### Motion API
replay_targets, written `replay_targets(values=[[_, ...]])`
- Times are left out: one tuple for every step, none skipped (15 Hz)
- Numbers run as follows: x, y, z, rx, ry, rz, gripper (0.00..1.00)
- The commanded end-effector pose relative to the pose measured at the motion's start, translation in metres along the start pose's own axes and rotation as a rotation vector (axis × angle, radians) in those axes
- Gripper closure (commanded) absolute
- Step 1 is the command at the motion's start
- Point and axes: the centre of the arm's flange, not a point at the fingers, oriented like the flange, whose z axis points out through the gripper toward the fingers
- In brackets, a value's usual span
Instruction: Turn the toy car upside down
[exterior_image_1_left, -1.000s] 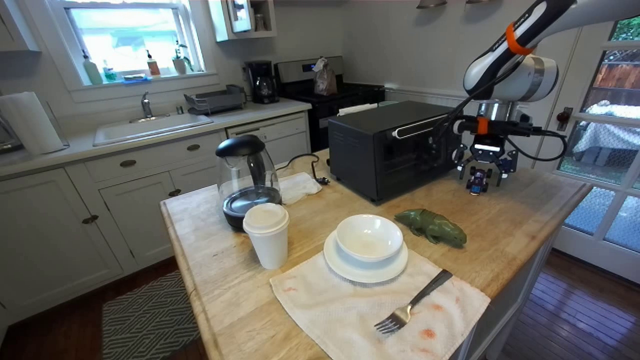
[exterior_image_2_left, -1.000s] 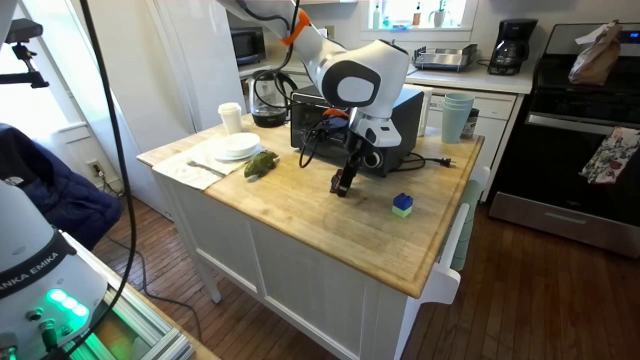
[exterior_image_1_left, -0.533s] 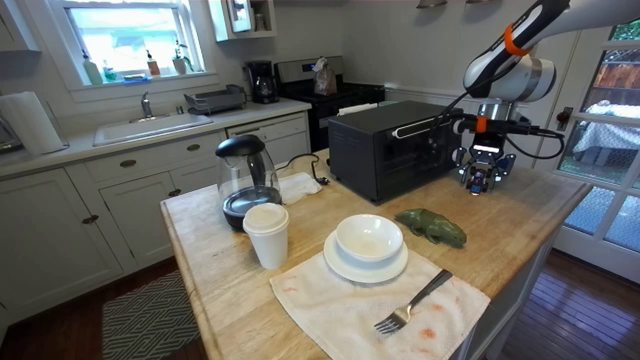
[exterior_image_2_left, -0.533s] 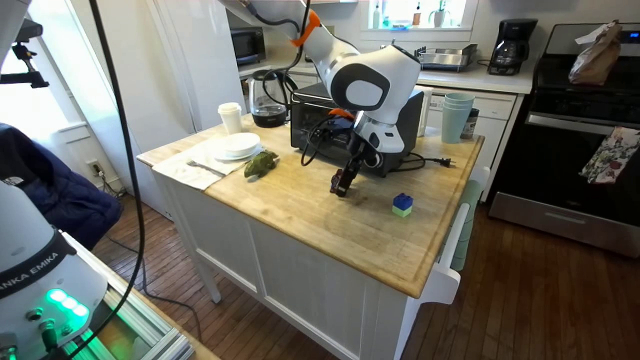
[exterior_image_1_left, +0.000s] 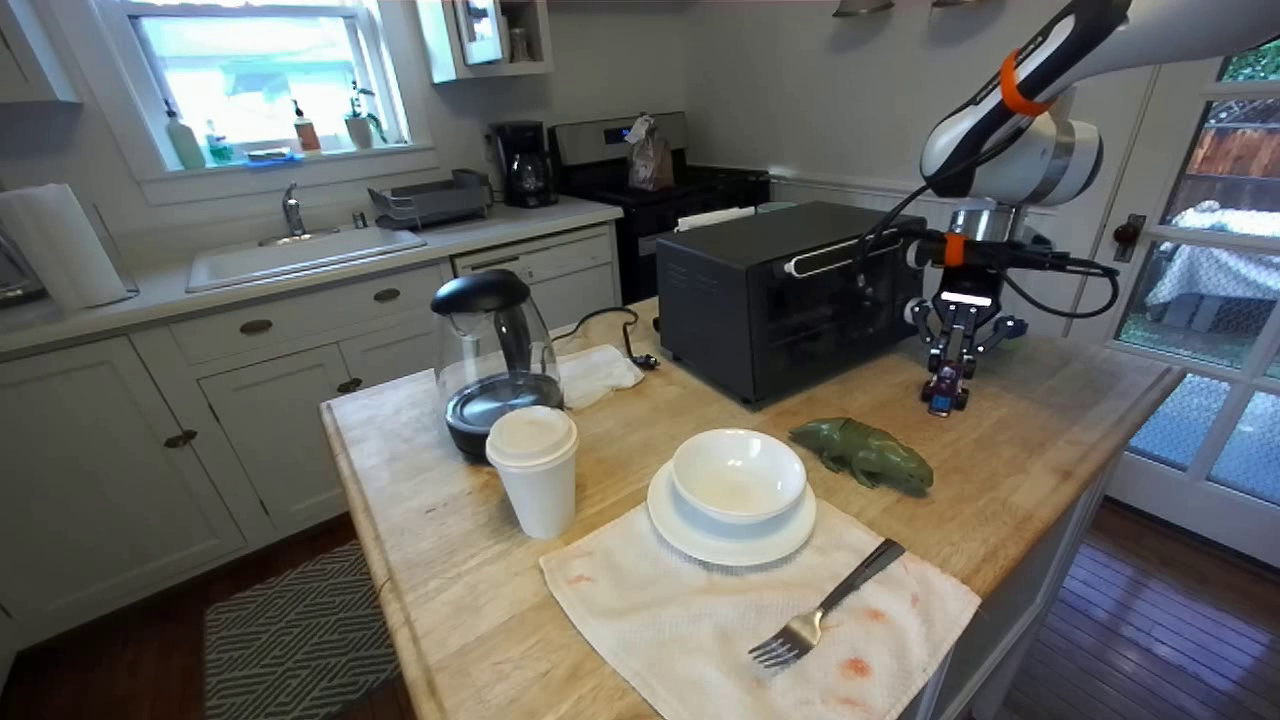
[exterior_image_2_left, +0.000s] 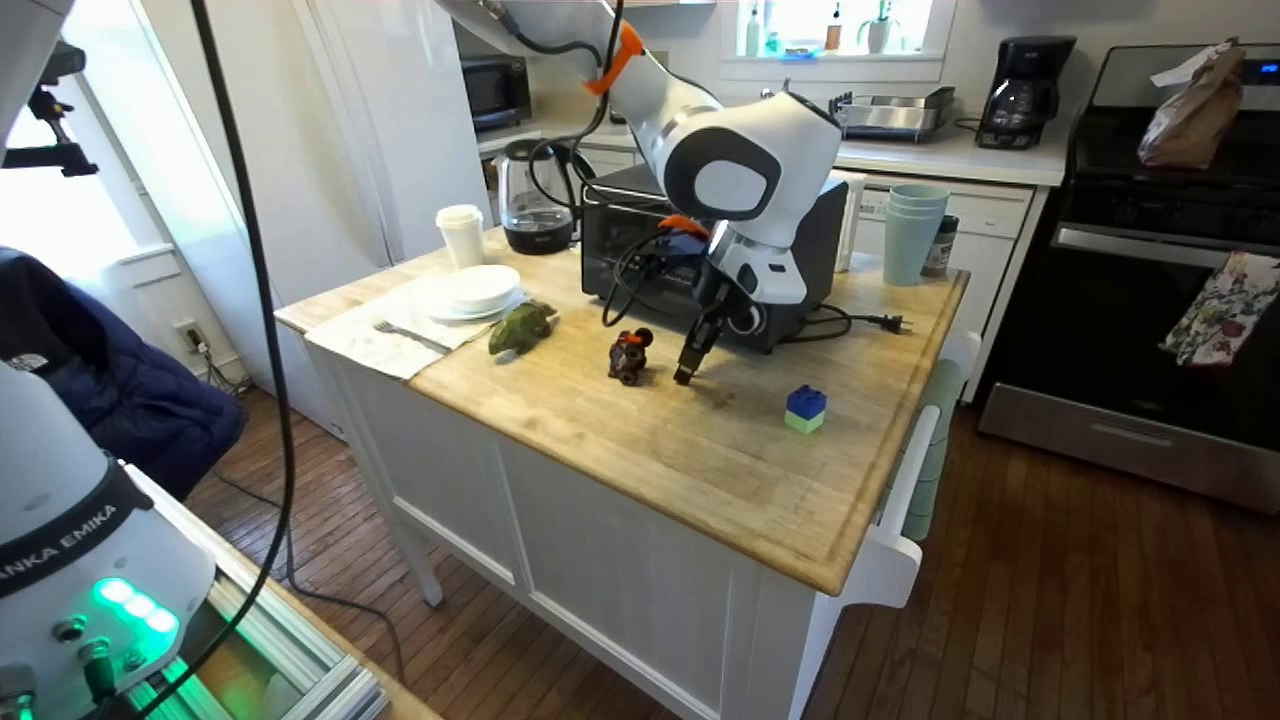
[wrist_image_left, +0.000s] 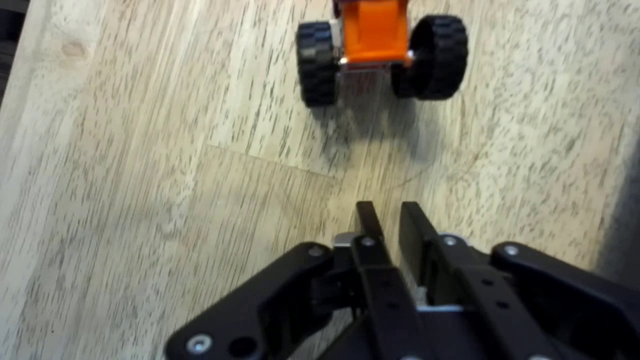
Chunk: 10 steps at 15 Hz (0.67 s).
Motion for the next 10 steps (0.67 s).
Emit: replay_targets(values=[[-0.006,-0.009,0.0,-0.015,-0.001,0.026,0.57],[-0.006,-0.012,0.002,-0.024,-0.012,0.031,0.56],[-0.006,-0.013,0.004,-0.034,-0.02,0.033,0.49],[-0.004,-0.013,0.007,-0.045,-0.029,0.04,0.43],[-0.002,-0.012,0.009,-0.054,-0.04,0.039,0.37],[-0.001,-0.011,0.01,-0.065,-0.055,0.041,0.29],[0.0,-0.011,0.011,-0.077,-0.074,0.038,0.23],[0.001,-0.01,0.013,-0.092,-0.09,0.04,0.15],[0.0,-0.009,0.016,-0.106,-0.106,0.04,0.08],[0.0,-0.01,0.018,-0.116,-0.119,0.038,0.02]])
